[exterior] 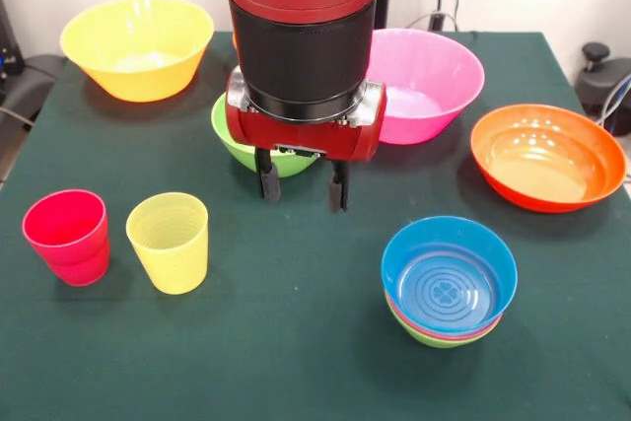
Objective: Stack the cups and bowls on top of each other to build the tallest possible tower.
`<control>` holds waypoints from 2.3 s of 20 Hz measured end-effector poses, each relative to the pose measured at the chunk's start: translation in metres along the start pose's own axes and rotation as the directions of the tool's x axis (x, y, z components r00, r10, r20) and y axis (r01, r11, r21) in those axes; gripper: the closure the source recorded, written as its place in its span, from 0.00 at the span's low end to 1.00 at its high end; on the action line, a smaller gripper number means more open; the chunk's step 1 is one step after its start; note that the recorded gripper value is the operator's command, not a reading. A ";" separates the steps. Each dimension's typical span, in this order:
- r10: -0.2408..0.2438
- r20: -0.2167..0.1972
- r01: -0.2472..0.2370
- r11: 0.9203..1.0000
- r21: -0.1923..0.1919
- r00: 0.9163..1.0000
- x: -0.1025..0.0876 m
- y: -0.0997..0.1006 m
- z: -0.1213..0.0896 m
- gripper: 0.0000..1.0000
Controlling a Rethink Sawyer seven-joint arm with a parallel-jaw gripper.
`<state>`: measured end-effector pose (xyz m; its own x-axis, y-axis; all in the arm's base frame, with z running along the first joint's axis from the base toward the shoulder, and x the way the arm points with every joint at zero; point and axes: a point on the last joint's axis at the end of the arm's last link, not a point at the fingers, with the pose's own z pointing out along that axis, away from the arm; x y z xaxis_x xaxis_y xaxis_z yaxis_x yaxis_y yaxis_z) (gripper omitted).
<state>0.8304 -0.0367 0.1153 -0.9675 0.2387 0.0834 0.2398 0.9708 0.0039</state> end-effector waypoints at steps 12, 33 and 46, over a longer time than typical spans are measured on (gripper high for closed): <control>-0.045 0.019 0.046 0.997 -0.066 0.999 0.008 -0.041 -0.012 0.00; -0.023 0.044 0.027 0.995 -0.097 0.999 0.042 -0.129 -0.023 0.00; -0.077 0.051 0.082 0.991 -0.110 0.996 0.073 -0.113 -0.012 0.00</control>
<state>0.7334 -0.1292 0.1327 -0.9858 0.1646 0.0316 0.1673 0.9786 0.1200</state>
